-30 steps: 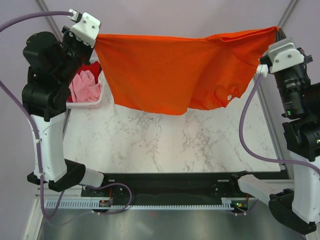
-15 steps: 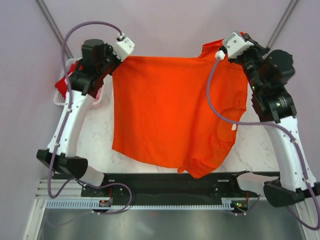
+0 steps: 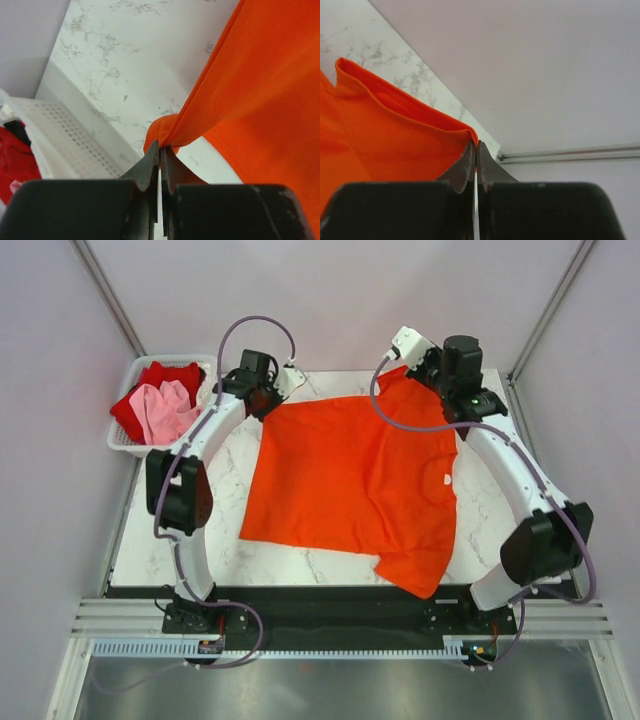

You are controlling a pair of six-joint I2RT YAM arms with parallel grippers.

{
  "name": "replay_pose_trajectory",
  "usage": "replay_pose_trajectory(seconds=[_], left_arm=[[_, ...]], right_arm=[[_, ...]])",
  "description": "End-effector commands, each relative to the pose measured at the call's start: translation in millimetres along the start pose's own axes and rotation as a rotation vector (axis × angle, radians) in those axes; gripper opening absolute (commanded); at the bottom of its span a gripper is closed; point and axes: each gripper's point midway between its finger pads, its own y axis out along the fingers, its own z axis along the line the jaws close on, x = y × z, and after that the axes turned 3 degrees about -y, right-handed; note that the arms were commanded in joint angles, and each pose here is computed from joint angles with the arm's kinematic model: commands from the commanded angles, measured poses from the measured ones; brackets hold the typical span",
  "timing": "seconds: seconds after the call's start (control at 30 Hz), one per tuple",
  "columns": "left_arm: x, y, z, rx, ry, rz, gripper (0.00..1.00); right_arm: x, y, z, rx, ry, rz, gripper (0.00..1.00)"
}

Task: Fold and stack the t-shirts
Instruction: Flatten the tshirt out, then fold the tshirt

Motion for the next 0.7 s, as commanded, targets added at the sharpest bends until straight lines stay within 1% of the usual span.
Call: replay_pose_trajectory(seconds=[0.0, 0.03, 0.1, 0.13, 0.17, 0.2, 0.23, 0.3, 0.33, 0.37, 0.4, 0.43, 0.47, 0.5, 0.53, 0.57, 0.6, 0.63, 0.67], left_arm=[[30, 2, 27, 0.058, -0.075, -0.094, 0.02], [29, 14, 29, 0.056, -0.089, -0.086, 0.02], [22, 25, 33, 0.057, -0.128, -0.072, 0.02], [26, 27, 38, 0.066, -0.137, -0.080, 0.02], [19, 39, 36, 0.059, -0.145, -0.059, 0.02], [17, 43, 39, 0.064, -0.159, -0.054, 0.02], [18, 45, 43, 0.075, -0.165, -0.055, 0.02], [12, 58, 42, 0.076, -0.178, -0.034, 0.02], [12, 61, 44, 0.082, -0.182, -0.033, 0.02], [13, 64, 47, 0.088, -0.189, -0.036, 0.02], [5, 75, 46, 0.084, -0.201, -0.018, 0.02], [9, 76, 53, 0.103, -0.204, -0.027, 0.02], [10, 79, 55, 0.109, -0.205, -0.026, 0.02], [2, 91, 54, 0.107, -0.206, -0.006, 0.02], [8, 91, 61, 0.128, -0.206, -0.019, 0.02], [7, 96, 63, 0.134, -0.202, -0.015, 0.02], [8, 99, 64, 0.138, -0.191, -0.016, 0.02], [8, 105, 68, 0.147, -0.189, -0.016, 0.02], [10, 106, 71, 0.155, -0.188, -0.022, 0.02]], right_arm=[[-15, 43, 26, 0.016, 0.175, -0.001, 0.00], [-30, 63, 45, 0.048, 0.227, 0.036, 0.00], [-39, 84, 54, 0.063, 0.254, 0.045, 0.00], [-57, 102, 72, 0.094, 0.266, 0.082, 0.00], [-63, 111, 65, 0.077, 0.282, 0.089, 0.00], [-71, 119, 68, 0.082, 0.286, 0.106, 0.00], [-89, 135, 83, 0.105, 0.290, 0.139, 0.00], [-93, 149, 79, 0.093, 0.295, 0.140, 0.00], [-107, 160, 90, 0.109, 0.299, 0.164, 0.00], [-103, 167, 83, 0.092, 0.305, 0.150, 0.00], [-107, 172, 82, 0.087, 0.321, 0.157, 0.00], [-118, 181, 90, 0.094, 0.331, 0.173, 0.00], [-114, 187, 78, 0.068, 0.337, 0.156, 0.00], [-116, 193, 75, 0.056, 0.348, 0.156, 0.00], [-128, 202, 80, 0.055, 0.357, 0.174, 0.00], [-120, 207, 65, 0.023, 0.360, 0.147, 0.00], [-127, 216, 71, 0.027, 0.365, 0.155, 0.00], [-129, 220, 69, 0.017, 0.371, 0.154, 0.00], [-120, 223, 58, -0.003, 0.373, 0.131, 0.00]])
